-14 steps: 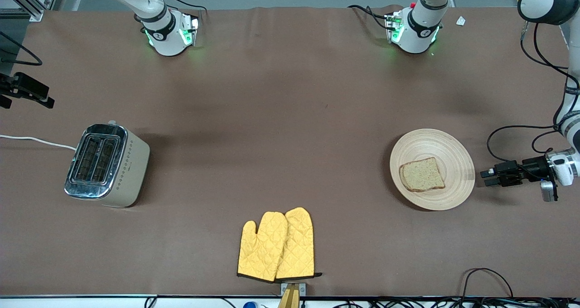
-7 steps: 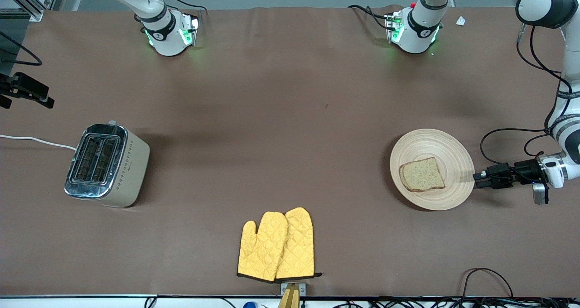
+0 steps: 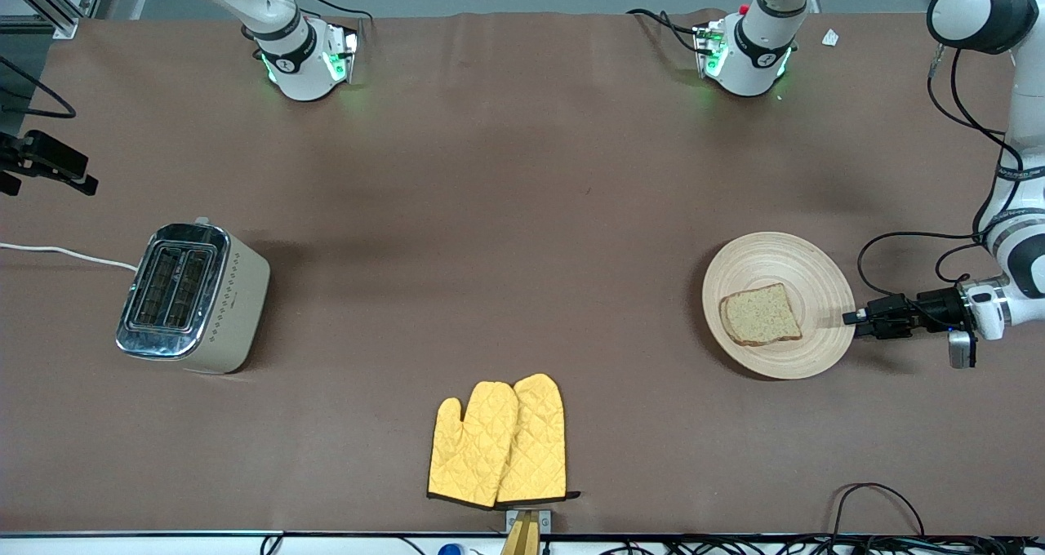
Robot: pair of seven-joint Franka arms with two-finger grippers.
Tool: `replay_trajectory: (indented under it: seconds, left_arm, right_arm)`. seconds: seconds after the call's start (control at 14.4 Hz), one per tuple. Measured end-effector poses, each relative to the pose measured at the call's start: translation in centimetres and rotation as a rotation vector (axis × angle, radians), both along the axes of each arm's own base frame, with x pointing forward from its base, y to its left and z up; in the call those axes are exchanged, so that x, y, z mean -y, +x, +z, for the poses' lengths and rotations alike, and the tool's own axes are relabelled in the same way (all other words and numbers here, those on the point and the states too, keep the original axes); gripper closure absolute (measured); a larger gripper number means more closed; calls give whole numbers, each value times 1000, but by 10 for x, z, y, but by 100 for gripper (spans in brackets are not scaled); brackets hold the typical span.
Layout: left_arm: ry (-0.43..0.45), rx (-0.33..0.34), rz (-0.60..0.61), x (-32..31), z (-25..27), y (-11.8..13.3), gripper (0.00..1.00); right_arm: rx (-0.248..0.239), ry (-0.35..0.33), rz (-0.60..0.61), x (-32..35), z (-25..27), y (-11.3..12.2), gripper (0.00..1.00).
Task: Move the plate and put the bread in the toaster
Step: 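Grasp the rim of the wooden plate with the left gripper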
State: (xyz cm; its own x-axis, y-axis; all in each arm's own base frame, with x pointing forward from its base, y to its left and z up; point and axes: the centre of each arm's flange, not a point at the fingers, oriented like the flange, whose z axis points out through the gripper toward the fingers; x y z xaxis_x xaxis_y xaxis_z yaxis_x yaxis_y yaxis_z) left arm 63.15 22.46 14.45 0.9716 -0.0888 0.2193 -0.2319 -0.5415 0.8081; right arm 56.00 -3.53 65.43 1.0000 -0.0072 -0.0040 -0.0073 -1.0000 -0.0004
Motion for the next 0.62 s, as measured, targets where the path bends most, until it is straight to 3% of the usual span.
replay_trajectory:
  seconds: [0.62]
  left_arm:
    - [-27, -88, 29, 4, -4, -3, 56]
  right_arm:
    - [0, 1, 0, 0, 0, 0, 0]
